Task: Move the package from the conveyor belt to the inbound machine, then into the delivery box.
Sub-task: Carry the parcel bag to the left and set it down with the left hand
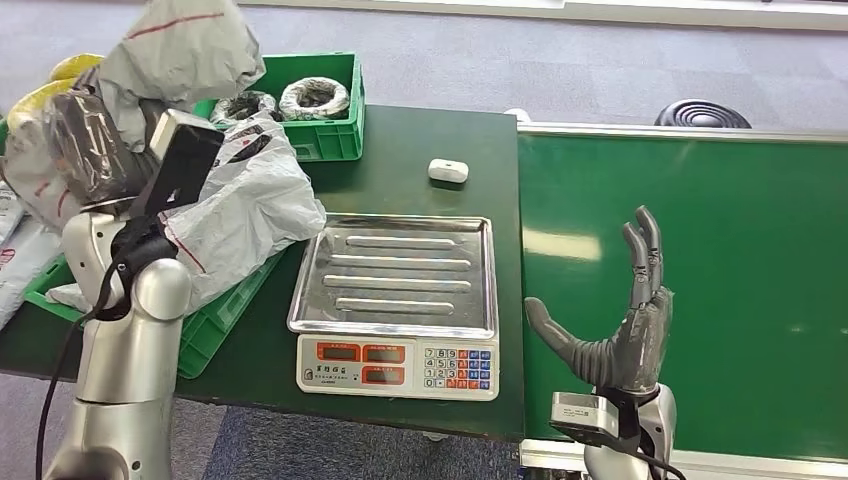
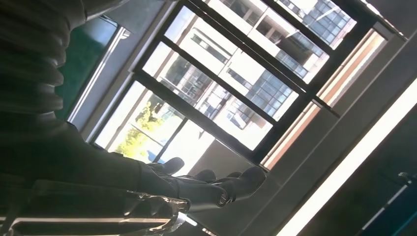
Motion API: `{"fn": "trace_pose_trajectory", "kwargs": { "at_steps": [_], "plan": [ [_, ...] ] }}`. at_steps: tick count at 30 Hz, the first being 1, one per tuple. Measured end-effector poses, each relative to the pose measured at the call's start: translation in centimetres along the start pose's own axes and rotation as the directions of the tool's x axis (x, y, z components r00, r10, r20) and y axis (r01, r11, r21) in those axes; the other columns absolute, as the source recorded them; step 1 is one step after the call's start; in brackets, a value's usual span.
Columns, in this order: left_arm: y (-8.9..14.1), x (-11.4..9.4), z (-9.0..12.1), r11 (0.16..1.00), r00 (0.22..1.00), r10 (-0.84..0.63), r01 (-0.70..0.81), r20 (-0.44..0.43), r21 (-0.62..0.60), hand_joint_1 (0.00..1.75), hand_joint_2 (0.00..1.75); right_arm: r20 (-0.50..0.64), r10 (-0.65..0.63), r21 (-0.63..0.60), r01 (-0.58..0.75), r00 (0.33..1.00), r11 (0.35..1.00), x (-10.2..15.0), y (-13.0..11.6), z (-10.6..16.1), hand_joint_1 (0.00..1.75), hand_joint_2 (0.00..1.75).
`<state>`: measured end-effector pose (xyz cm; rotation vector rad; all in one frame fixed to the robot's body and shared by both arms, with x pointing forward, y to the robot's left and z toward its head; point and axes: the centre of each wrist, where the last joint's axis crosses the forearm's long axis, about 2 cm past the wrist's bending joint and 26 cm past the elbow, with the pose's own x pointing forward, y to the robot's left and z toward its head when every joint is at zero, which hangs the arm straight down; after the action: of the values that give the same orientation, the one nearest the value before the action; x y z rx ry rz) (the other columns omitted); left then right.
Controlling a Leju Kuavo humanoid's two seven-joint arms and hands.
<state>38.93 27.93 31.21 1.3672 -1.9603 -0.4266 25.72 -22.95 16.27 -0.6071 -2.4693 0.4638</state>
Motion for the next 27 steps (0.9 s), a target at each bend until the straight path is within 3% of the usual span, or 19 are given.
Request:
{"fn": "trace_pose_trajectory", "kwargs": {
  "at_steps": [2, 4, 6, 8, 10, 14, 20, 24, 27],
  "plan": [
    [-1.5, -3.4, 0.2, 0.977, 0.984, -0.115, 0.088, -0.134, -0.194, 1.59, 1.75, -0.044, 0.003, 0.030, -0.001, 0.999, 1.000, -0.3, 0.1, 0.8, 0.00, 1.75],
    [-2.9, -6.4, 0.6, 0.933, 0.960, -0.202, 0.128, -0.194, -0.337, 1.56, 1.75, -0.079, 0.009, 0.050, -0.005, 0.997, 0.999, -0.7, 0.1, 1.4, 0.00, 1.75],
    [-3.9, -8.7, 1.0, 0.889, 0.938, -0.263, 0.145, -0.226, -0.435, 1.37, 1.75, -0.107, 0.016, 0.058, -0.010, 0.994, 0.998, -0.9, 0.1, 1.9, 0.00, 1.75],
    [-4.6, -10.3, 1.3, 0.848, 0.922, -0.301, 0.142, -0.243, -0.510, 0.59, 1.75, -0.133, 0.022, 0.061, -0.014, 0.991, 0.998, -1.0, 0.1, 2.4, 0.00, 1.75],
    [-5.1, -11.4, 1.5, 0.818, 0.918, -0.304, 0.115, -0.254, -0.563, 0.00, 1.75, -0.161, 0.028, 0.064, -0.018, 0.987, 0.998, -1.1, 0.0, 3.0, 0.00, 1.75],
    [-5.2, -12.5, 1.6, 0.860, 0.939, -0.179, 0.004, -0.294, -0.511, 0.00, 1.75, -0.224, 0.036, 0.070, -0.021, 0.974, 0.997, -1.0, -0.3, 4.6, 0.00, 1.75],
    [-3.4, -12.6, 1.7, 0.975, 0.940, 0.169, -0.203, -0.295, -0.088, 0.00, 1.75, -0.303, 0.015, 0.062, 0.004, 0.953, 0.998, -0.6, -0.5, 6.8, 0.00, 1.75],
    [-1.6, -12.1, 2.3, 0.946, 0.925, 0.313, -0.285, -0.214, 0.152, 0.00, 1.75, -0.385, -0.085, 0.059, 0.116, 0.919, 0.991, -0.3, -0.3, 7.8, 0.00, 0.00],
    [-0.2, -11.7, 3.1, 0.921, 0.931, 0.336, -0.292, -0.145, 0.257, 0.00, 1.75, -0.465, -0.188, 0.082, 0.254, 0.865, 0.964, -0.2, 0.1, 8.8, 0.00, 1.31]
  ]
}}
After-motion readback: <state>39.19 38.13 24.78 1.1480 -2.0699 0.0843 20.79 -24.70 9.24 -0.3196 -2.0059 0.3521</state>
